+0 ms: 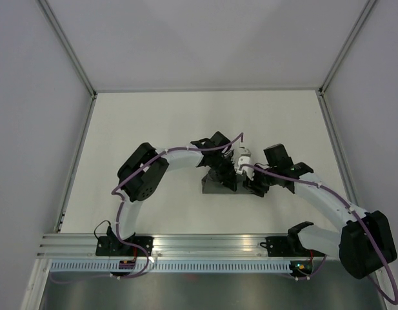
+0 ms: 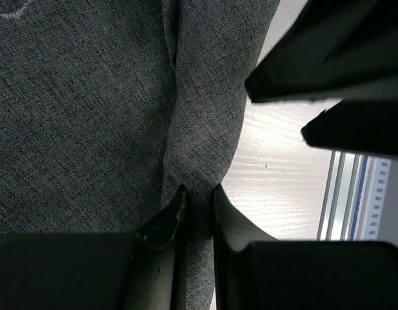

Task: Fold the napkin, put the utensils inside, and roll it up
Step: Roll the napkin with the utensil

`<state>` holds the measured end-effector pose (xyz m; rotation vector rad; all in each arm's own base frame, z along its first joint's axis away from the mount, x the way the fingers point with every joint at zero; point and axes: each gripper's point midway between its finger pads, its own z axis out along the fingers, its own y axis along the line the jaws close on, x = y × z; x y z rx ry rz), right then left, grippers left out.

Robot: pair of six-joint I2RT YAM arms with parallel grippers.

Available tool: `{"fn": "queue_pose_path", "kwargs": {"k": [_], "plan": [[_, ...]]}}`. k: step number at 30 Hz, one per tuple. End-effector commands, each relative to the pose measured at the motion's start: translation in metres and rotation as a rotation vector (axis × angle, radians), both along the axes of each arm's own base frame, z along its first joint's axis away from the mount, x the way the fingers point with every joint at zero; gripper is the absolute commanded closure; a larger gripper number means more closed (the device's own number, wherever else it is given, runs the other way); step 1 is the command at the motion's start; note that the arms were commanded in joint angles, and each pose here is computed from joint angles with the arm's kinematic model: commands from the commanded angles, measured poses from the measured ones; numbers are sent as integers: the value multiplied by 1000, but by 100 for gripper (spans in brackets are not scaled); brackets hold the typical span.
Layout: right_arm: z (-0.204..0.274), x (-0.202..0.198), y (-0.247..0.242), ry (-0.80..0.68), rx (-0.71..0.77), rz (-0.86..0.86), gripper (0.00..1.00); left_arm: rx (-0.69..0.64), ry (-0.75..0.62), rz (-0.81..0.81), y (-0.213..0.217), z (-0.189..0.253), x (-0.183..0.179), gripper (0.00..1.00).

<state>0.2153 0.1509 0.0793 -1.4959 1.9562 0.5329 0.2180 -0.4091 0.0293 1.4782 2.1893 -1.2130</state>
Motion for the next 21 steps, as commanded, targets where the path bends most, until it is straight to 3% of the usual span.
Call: {"fn": "queue_pose_path", "kwargs": {"k": [1, 11, 17, 21], "plan": [[-5, 13, 7, -116, -54, -3, 44, 169, 161, 55, 28, -40, -18, 98], [-34, 19, 24, -218, -163, 40, 42, 196, 172, 86, 31, -52, -10, 98], [-46, 17, 31, -205, -188, 57, 42, 198, 178, 95, 30, -52, -6, 98], [-53, 16, 32, -182, -199, 63, 47, 208, 199, 108, 31, -55, -4, 98]]}}
